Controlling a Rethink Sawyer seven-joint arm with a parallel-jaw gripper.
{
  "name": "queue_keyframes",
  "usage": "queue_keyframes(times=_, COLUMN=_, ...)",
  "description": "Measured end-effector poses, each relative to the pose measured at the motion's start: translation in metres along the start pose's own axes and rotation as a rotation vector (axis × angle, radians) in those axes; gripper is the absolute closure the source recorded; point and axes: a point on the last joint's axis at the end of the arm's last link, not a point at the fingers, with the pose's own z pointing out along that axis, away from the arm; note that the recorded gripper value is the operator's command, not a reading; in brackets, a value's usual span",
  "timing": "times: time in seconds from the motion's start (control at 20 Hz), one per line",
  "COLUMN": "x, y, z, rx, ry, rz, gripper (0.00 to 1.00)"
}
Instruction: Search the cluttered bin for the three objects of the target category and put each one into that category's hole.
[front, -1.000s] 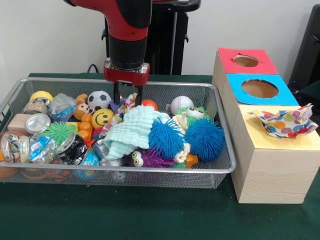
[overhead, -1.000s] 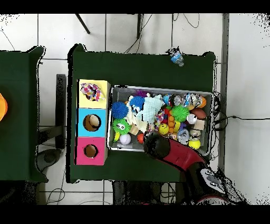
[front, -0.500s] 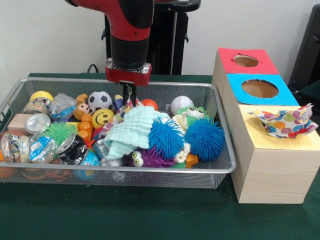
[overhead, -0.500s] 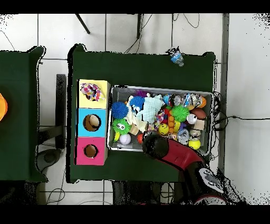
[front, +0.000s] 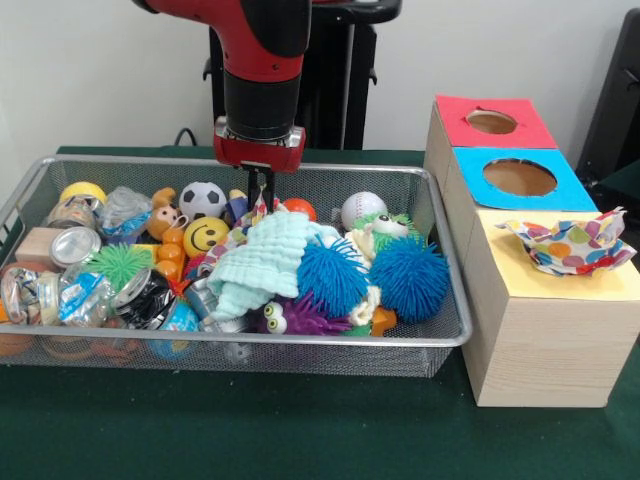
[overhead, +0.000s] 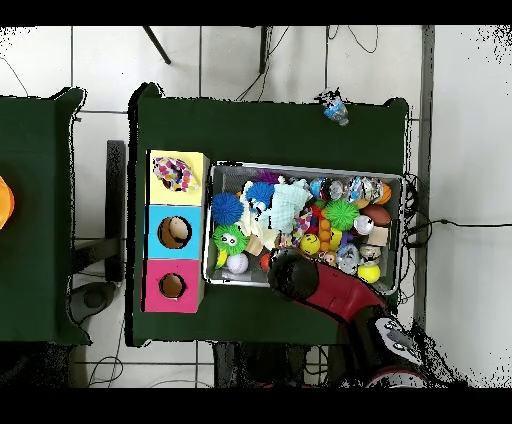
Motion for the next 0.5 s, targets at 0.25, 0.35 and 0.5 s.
queue_keyframes(times=0.25, x=-0.012, y=-0.001, z=-0.019, rx=0.009, ry=-0.036, rz=-0.003, gripper=1.0)
queue_keyframes(times=0.35, x=-0.019, y=0.001, z=-0.036, rx=0.015, ry=-0.053, rz=-0.01, gripper=1.0)
queue_keyframes(times=0.5, x=-0.027, y=0.008, z=-0.067, rx=0.019, ry=-0.064, rz=-0.024, gripper=1.0)
